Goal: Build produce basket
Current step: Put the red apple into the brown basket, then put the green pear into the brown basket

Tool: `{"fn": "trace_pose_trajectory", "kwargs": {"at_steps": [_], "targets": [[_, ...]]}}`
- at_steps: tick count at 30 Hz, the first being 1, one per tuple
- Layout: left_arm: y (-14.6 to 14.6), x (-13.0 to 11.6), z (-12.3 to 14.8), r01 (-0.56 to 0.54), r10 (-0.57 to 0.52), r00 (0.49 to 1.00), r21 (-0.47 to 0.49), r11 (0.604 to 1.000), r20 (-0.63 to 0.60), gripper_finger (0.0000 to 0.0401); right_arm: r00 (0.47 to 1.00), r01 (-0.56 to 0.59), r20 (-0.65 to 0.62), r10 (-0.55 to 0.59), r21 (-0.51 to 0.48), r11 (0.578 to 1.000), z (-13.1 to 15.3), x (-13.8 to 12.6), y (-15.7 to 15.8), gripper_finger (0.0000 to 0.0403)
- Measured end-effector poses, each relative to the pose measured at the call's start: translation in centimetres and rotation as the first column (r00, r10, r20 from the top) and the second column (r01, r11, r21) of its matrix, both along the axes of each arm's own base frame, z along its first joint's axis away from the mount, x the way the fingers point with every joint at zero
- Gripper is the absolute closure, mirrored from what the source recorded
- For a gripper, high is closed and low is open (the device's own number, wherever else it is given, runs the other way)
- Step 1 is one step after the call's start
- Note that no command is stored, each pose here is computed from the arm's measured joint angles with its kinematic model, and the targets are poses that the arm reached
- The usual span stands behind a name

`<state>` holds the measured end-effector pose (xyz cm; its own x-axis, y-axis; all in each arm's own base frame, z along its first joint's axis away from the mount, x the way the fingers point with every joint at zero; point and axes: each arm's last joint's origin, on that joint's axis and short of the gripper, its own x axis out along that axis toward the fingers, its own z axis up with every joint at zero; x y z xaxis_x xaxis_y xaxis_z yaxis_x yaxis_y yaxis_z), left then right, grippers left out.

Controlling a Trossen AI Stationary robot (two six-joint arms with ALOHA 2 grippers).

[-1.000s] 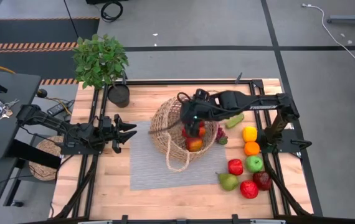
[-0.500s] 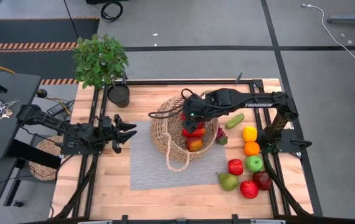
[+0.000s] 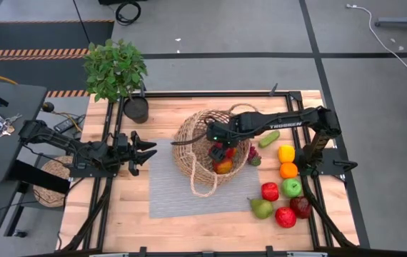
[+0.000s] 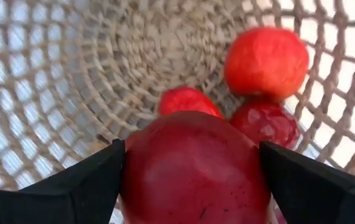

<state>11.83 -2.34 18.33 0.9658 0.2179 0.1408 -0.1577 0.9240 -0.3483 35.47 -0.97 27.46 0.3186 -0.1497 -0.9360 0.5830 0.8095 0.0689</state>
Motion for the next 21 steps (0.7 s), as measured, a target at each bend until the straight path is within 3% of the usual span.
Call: {"fn": "trace_pose_trajectory", "kwargs": {"at_steps": [6, 10, 16, 21], "targets": [[0.0, 0.0, 0.0, 0.0, 0.0, 1.0, 0.0, 1.0, 0.0, 0.0241, 0.999, -0.037, -0.001, 0.037, -0.004, 0.999, -0.7, 0.0, -0.3, 0.0009], [0.0, 0.0, 0.0, 0.0, 0.0, 1.0, 0.0, 1.0, 0.0, 0.0241, 0.999, -0.051, 0.009, 0.051, -0.015, 0.999, 0.2, 0.2, -0.8, 0.0013], [0.0, 0.0, 0.0, 0.0, 0.0, 1.0, 0.0, 1.0, 0.0, 0.0241, 0.992, -0.074, 0.092, 0.084, -0.101, 0.992, 6.0, -0.6, 0.0, 0.0013], [0.0, 0.0, 0.0, 0.0, 0.0, 1.0, 0.0, 1.0, 0.0, 0.0241, 0.994, -0.038, 0.092, 0.066, -0.283, 0.958, 10.8, -4.6, 2.2, 0.0017]]}}
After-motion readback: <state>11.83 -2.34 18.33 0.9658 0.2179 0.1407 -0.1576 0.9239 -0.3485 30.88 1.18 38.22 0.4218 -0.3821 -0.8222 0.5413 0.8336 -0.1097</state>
